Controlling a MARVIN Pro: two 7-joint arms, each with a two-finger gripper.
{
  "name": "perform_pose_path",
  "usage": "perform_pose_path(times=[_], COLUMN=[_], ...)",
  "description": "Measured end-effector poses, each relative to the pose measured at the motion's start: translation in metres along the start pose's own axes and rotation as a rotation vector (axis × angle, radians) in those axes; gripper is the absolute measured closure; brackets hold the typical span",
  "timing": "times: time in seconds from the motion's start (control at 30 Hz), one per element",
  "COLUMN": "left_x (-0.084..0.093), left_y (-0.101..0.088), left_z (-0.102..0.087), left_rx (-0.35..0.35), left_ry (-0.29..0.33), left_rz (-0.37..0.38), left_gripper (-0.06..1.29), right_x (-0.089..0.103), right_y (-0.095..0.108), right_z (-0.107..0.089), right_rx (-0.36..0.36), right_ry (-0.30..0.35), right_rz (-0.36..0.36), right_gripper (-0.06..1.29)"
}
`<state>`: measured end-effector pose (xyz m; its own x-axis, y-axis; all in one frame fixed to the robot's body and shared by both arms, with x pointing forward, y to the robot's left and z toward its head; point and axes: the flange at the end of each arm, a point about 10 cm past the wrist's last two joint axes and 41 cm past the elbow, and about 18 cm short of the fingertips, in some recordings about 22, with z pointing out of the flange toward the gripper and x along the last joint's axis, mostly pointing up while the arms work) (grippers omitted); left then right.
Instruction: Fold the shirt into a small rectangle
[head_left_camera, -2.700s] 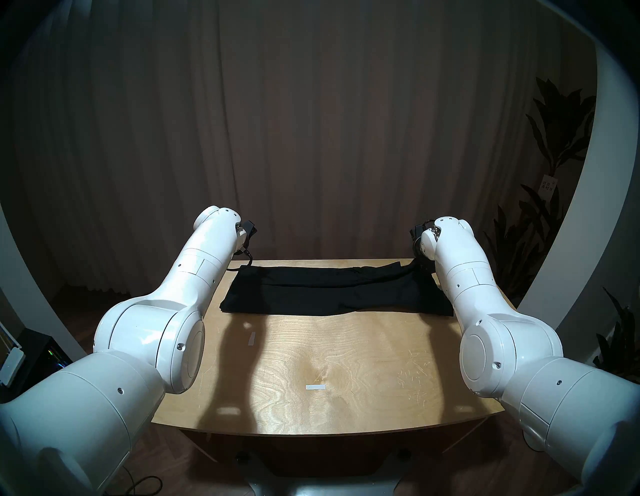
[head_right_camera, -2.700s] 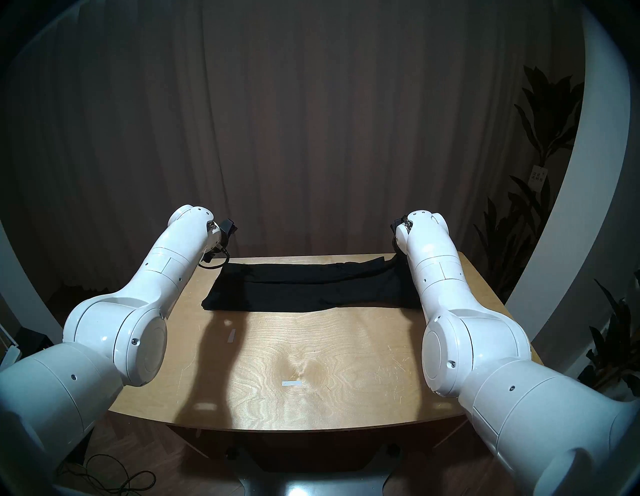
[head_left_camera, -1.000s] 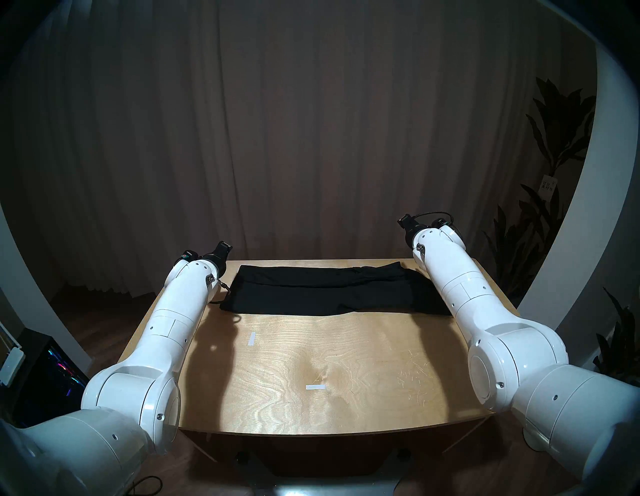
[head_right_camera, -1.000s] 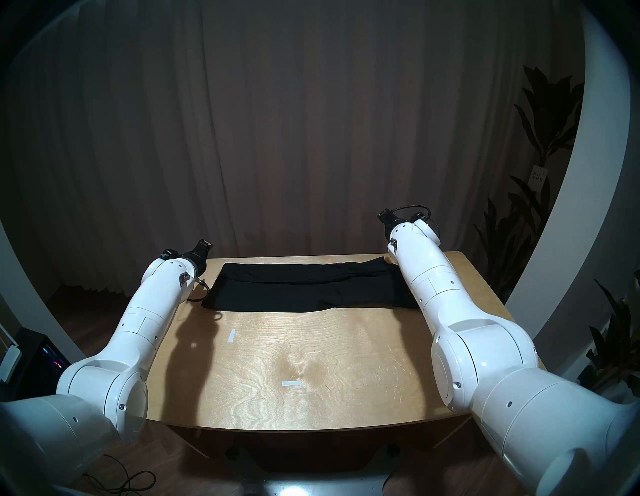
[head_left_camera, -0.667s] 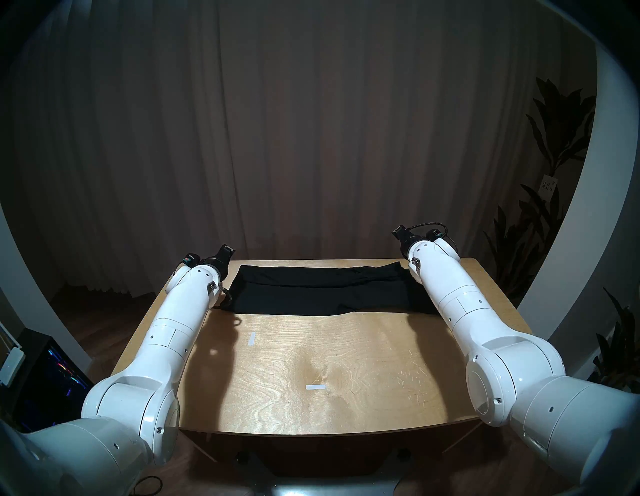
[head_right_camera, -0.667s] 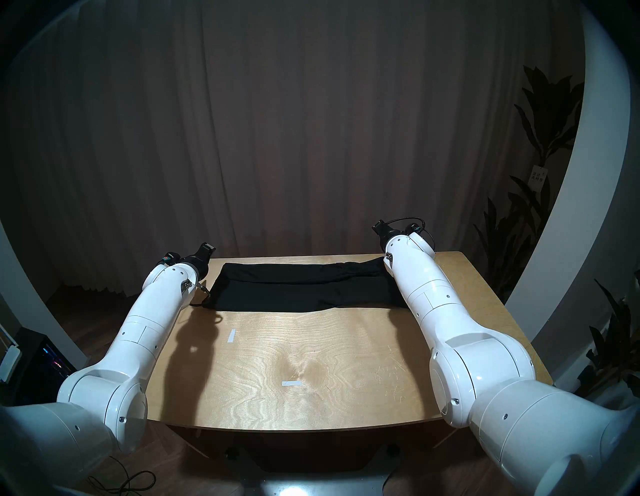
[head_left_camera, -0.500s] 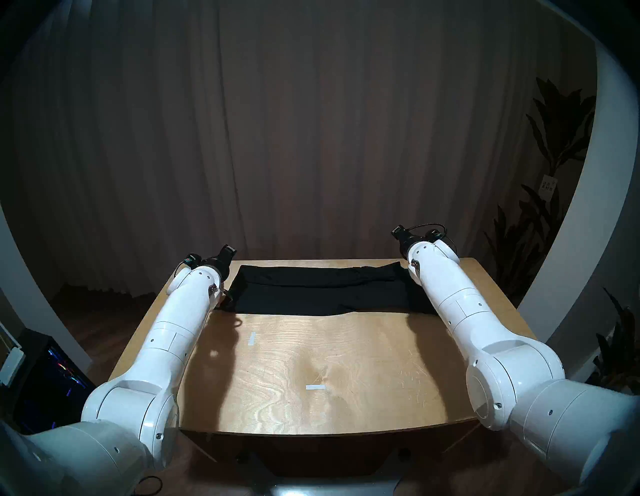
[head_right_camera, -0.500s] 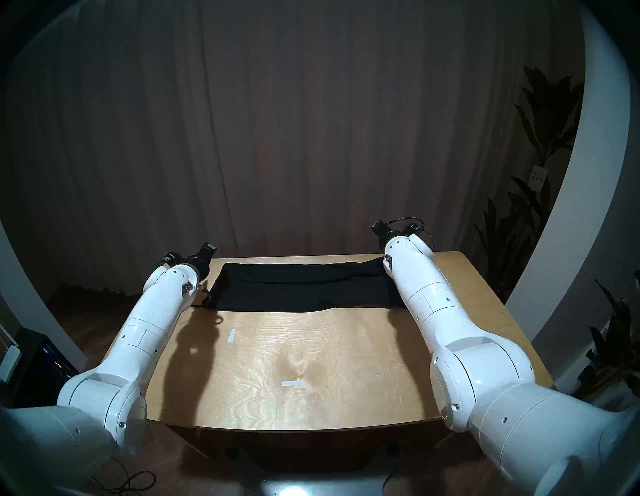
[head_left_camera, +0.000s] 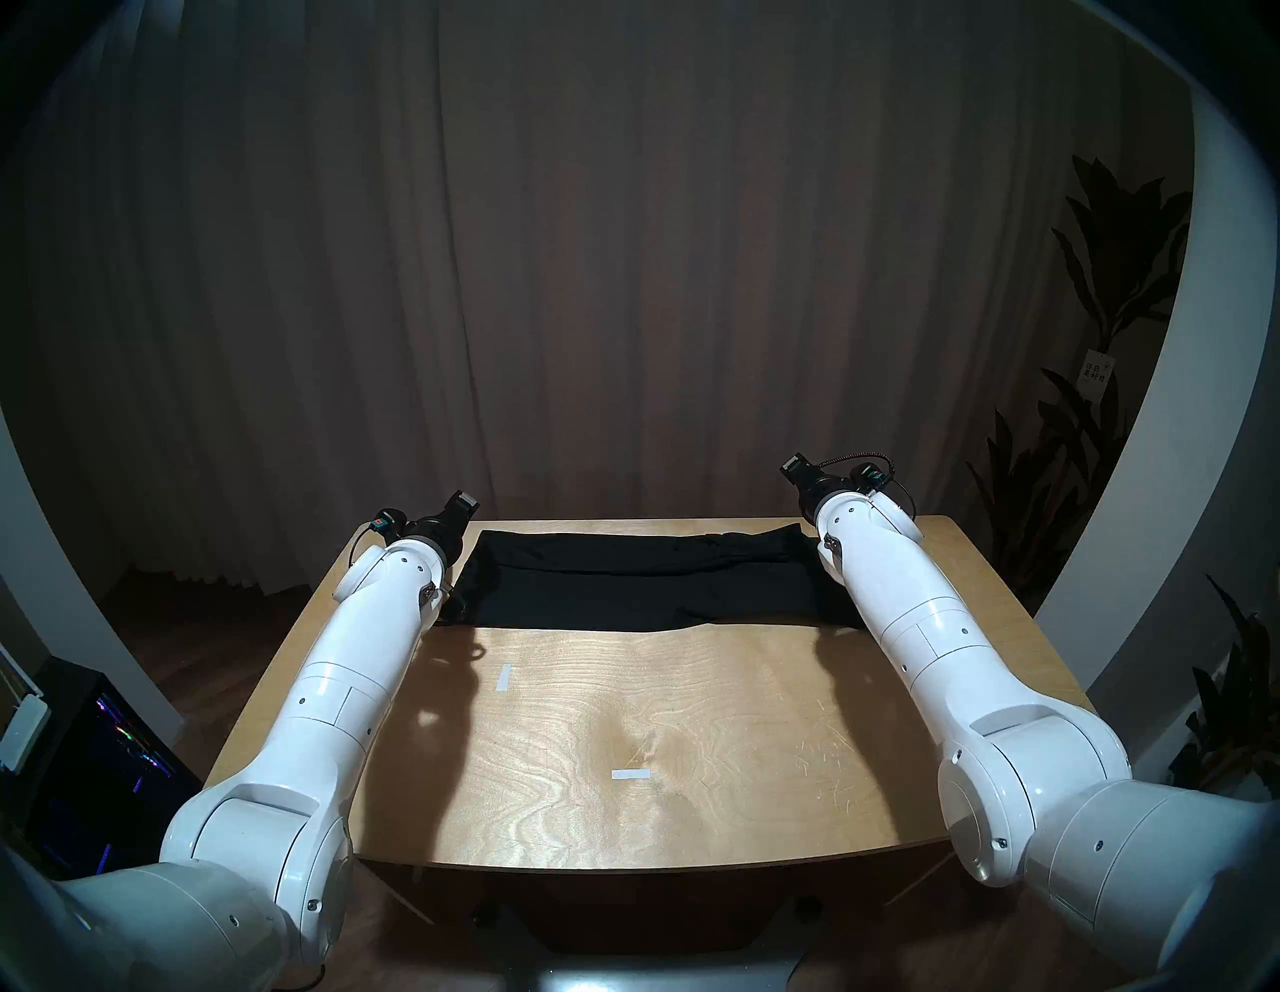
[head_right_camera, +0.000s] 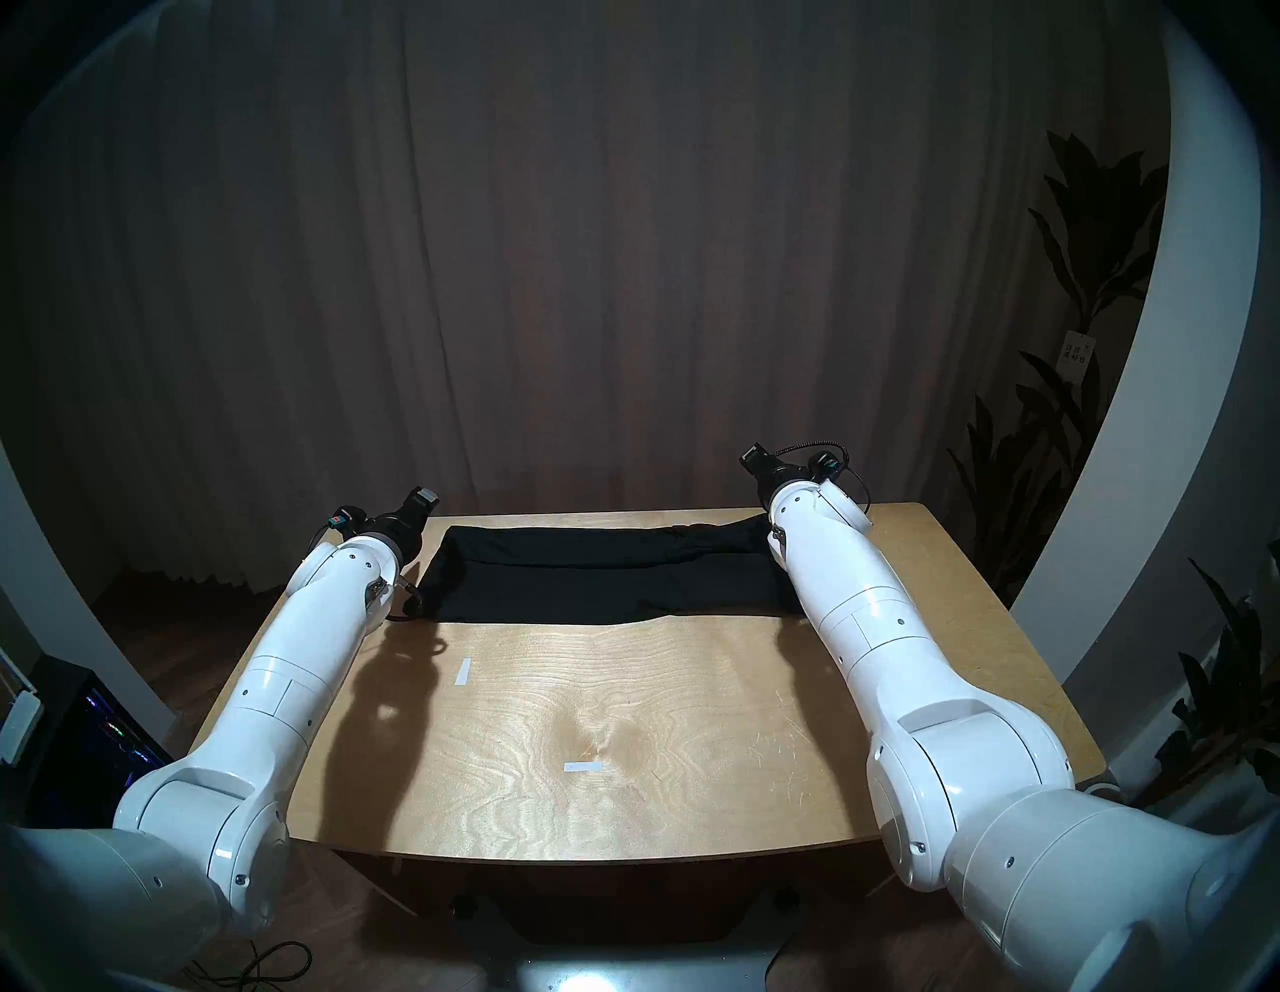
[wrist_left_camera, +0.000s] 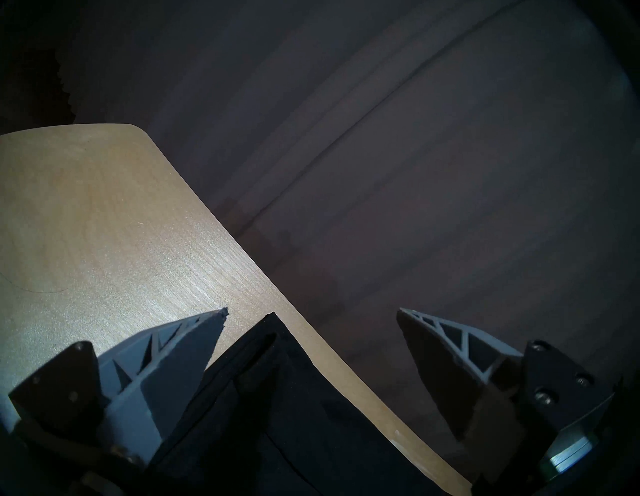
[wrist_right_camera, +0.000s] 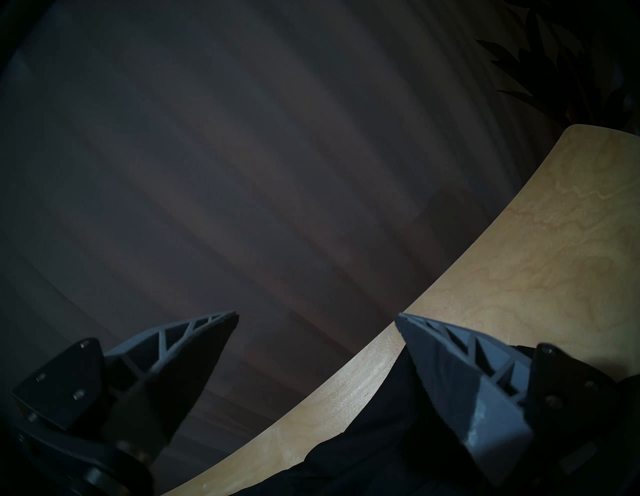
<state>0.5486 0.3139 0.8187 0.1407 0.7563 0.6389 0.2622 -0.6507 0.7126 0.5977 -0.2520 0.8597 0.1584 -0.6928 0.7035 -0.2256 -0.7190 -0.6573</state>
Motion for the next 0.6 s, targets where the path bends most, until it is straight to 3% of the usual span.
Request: perform_pose_path(times=[0.6], left_x=[-0.006], left_y=[-0.021], left_z=[-0.019], left_rx=[-0.014], left_ry=[0.014], left_rz=[0.033], left_gripper=[-0.01], right_x=[-0.023], right_y=[0.013], right_z=[-0.017], right_rx=[0.057], right_ry=[-0.016], right_rz=[-0.017], right_gripper=[0.0])
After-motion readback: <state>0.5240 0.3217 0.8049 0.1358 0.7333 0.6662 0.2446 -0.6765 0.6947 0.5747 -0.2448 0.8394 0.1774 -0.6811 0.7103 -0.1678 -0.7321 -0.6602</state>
